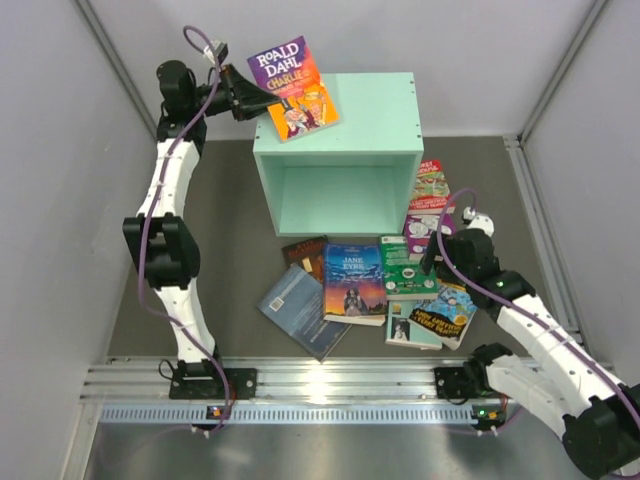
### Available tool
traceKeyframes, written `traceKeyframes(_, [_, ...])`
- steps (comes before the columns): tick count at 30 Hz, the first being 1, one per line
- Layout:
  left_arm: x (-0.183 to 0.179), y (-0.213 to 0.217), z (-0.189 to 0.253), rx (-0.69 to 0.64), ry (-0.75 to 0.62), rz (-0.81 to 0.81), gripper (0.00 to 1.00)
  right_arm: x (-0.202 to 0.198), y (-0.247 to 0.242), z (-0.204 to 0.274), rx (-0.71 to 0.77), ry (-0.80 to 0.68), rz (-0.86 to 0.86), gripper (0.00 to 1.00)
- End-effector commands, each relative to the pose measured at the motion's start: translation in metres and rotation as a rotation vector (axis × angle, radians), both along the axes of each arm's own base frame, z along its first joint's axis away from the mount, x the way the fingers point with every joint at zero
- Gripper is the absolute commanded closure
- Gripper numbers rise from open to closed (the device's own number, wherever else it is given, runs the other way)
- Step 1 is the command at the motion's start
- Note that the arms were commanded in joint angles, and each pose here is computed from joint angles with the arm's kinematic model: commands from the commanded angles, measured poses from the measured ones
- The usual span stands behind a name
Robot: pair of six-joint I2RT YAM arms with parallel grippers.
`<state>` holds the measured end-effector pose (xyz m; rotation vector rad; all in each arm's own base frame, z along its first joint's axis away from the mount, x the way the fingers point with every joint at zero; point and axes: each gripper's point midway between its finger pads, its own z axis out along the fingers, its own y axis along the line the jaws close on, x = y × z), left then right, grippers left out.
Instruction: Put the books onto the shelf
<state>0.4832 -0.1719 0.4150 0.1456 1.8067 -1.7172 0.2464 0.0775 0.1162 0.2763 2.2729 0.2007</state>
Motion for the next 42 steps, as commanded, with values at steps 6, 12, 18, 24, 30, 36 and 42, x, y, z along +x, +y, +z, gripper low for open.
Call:
traceKeyframes(6, [-0.034, 0.019, 0.037, 0.004, -0.136, -0.055, 1.00, 0.004, 0.010, 0.004, -0.039, -0.030, 0.045, 0.00])
traceKeyframes(12, [-0.039, 0.016, 0.022, 0.009, -0.081, -0.087, 0.94, 0.003, 0.018, -0.003, -0.052, -0.006, 0.077, 0.00])
traceKeyframes(18, [-0.026, 0.018, 0.015, 0.013, -0.037, -0.043, 0.01, 0.003, 0.018, -0.004, -0.069, 0.001, 0.087, 0.00])
traceKeyframes(24, [0.003, 0.042, -0.002, 0.186, -0.027, 0.188, 0.01, -0.003, 0.009, -0.017, -0.099, 0.062, 0.062, 0.00])
traceKeyframes(30, [0.027, 0.101, -0.038, 0.519, 0.035, 0.577, 0.01, -0.004, 0.012, -0.026, -0.109, 0.134, 0.063, 0.00])
traceKeyframes(36, [0.016, 0.137, -0.031, 0.777, -0.019, 0.871, 0.01, 0.000, 0.015, -0.023, -0.088, 0.112, 0.062, 0.00])
traceKeyframes(42, [-0.029, 0.183, -0.038, 0.805, 0.134, 1.183, 0.01, 0.006, 0.027, -0.006, -0.008, 0.062, 0.058, 0.00])
